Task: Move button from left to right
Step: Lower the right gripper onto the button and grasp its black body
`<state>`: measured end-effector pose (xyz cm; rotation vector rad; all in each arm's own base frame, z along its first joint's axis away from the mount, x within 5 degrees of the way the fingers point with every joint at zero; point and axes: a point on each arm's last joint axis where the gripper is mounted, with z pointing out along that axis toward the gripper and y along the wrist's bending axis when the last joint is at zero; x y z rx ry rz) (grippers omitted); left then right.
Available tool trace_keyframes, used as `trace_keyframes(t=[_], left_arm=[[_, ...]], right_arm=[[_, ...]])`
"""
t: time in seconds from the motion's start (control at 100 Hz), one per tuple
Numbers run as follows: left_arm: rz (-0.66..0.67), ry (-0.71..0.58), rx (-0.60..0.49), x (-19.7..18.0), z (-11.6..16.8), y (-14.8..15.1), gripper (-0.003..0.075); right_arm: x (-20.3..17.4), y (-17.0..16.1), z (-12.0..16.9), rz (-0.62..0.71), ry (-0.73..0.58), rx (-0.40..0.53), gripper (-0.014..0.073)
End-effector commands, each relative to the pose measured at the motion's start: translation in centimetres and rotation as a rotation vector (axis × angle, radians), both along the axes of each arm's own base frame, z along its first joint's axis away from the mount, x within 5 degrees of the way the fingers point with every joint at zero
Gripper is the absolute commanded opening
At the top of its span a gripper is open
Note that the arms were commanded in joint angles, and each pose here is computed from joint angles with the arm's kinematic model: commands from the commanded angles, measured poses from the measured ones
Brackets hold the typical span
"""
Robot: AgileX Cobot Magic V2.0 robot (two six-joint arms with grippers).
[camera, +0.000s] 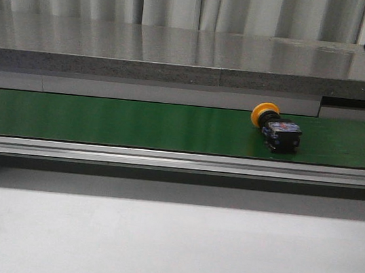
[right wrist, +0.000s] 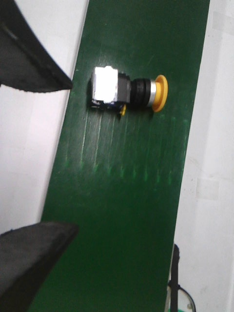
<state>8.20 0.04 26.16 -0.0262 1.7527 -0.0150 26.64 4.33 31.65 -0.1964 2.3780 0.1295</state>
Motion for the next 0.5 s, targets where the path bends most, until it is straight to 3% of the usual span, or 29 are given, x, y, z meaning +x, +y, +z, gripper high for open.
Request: trace_keyframes(t=[0.0, 0.49], left_arm=[[-0.01, -0.105, -0.012, 0.1, 1.6, -0.1, -0.0021], [-0.01, -0.103, -0.012, 0.1, 1.6, -0.1, -0.0021]], right_arm=[[1.6, 0.7, 1.3, 0.036, -0.078, -0.008, 0.0551], [6.9, 2.3, -4.2, 0.07, 0.087, -0.042, 0.0551]])
